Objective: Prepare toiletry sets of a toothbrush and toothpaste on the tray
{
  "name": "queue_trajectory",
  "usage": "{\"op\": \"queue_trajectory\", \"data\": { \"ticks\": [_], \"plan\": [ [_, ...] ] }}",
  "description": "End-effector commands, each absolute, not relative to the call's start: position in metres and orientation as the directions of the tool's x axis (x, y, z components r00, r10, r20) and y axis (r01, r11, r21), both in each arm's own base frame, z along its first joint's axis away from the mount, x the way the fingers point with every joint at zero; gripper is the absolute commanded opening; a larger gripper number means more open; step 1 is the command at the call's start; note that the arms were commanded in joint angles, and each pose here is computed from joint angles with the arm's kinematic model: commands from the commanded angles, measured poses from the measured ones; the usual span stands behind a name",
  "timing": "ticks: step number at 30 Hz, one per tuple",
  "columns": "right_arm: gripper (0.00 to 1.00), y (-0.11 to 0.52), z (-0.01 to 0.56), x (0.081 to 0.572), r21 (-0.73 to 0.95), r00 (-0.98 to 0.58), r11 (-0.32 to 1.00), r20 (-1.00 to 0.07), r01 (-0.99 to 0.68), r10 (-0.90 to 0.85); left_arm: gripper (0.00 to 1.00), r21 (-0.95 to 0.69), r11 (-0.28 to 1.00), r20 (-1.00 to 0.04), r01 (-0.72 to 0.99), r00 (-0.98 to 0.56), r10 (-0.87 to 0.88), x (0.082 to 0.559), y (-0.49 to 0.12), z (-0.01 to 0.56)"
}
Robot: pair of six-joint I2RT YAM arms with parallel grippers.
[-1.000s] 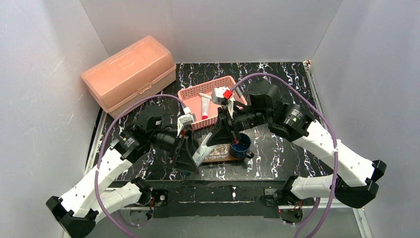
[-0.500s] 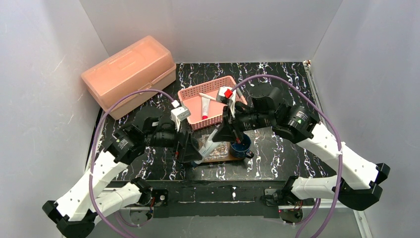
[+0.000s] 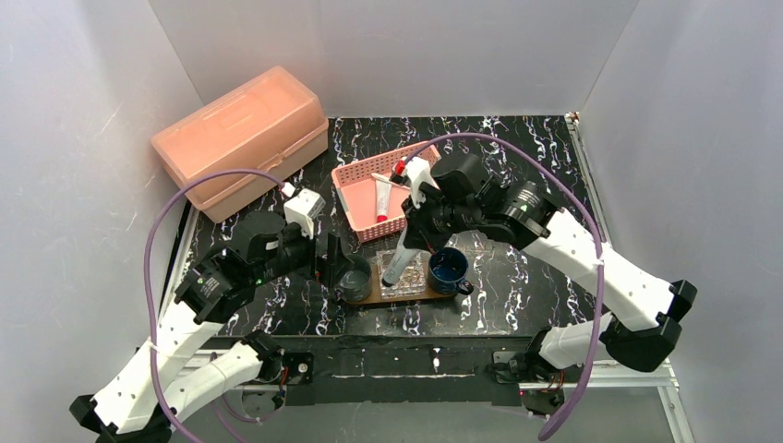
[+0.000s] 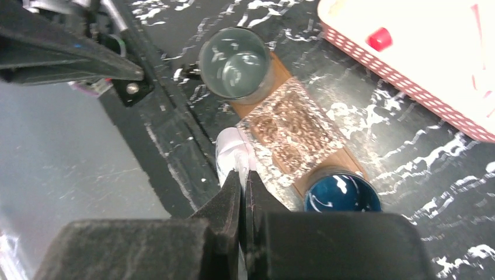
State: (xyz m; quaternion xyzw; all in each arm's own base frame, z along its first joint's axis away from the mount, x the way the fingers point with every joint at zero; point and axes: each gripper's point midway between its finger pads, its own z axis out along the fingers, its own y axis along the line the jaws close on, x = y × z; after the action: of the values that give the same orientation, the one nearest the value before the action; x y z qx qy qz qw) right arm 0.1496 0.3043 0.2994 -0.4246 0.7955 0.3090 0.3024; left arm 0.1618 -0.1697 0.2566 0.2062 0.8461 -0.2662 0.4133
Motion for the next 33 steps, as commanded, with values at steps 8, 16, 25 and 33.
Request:
{"op": "queue_trajectory", "data": {
  "ticks": [8, 16, 25, 33],
  "plan": [
    [0.01, 0.300, 0.324, 0.193, -0.015, -0.425, 0.705, -0.788, -0.709, -0.445, 0.98, -0.144, 0.879, -0.834, 0.455, -0.533, 0.139, 0.186, -0.141, 0.225],
    [0.01, 0.312, 0.322, 0.189, -0.146, -0.410, 0.760, -0.769, -0.634, -0.490, 0.98, -0.142, 0.886, -0.835, 0.442, -0.534, 0.133, 0.187, -0.139, 0.219],
    [0.01, 0.323, 0.303, 0.186, -0.186, -0.431, 0.778, -0.744, -0.601, -0.511, 0.98, -0.132, 0.896, -0.838, 0.423, -0.531, 0.127, 0.189, -0.135, 0.219],
    [0.01, 0.332, 0.281, 0.186, -0.173, -0.443, 0.777, -0.737, -0.606, -0.510, 0.98, -0.140, 0.892, -0.838, 0.430, -0.531, 0.125, 0.187, -0.136, 0.220]
  ]
}}
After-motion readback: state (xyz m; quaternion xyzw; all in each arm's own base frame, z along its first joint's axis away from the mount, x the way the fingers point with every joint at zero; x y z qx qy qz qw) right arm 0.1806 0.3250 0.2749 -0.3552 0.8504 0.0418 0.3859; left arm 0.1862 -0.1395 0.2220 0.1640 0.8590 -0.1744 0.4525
